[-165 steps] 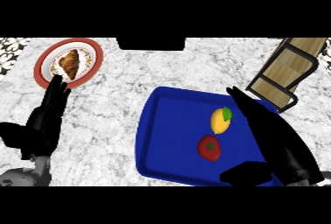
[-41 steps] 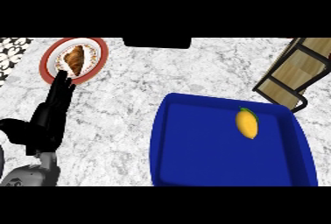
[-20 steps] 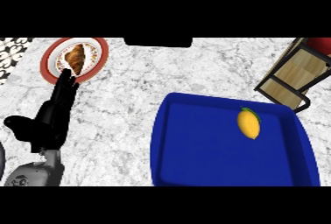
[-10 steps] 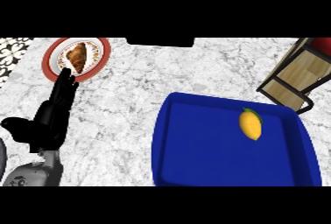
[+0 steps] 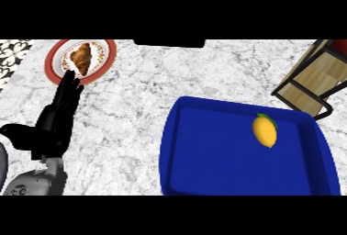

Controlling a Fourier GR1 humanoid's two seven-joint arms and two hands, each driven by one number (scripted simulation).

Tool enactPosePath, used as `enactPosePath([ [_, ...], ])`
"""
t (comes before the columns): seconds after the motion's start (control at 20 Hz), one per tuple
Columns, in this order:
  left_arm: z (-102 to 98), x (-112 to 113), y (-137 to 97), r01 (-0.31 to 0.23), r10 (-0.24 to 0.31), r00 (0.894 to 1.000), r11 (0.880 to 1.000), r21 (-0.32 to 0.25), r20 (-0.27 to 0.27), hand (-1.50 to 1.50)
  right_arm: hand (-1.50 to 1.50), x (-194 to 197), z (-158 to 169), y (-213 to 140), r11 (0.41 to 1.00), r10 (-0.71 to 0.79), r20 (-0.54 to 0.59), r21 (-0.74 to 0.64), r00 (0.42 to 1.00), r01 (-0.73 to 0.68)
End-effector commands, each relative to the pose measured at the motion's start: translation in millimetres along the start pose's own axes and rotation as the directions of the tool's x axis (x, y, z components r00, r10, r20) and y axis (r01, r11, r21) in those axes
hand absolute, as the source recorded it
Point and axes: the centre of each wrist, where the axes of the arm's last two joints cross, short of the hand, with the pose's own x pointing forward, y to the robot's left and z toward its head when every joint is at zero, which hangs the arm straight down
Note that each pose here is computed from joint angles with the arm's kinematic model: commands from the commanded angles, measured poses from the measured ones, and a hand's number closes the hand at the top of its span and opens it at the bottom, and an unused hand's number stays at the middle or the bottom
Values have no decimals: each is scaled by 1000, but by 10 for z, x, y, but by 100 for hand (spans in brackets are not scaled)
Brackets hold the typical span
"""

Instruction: Pick the tomato from the tray and place it in the tiered shelf

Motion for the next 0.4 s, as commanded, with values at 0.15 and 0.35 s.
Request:
enactPosePath([
  [0.15, 1, 31, -25, -18, 18, 1000, 1000, 12, 7, 0, -150, 21, 242, -235, 997, -48, 37, 63, 998, 46],
  [0.35, -19, -11, -17, -3, 3, 1000, 1000, 4, -2, 0, -150, 19, 226, -219, 996, -57, 58, 74, 997, 52],
])
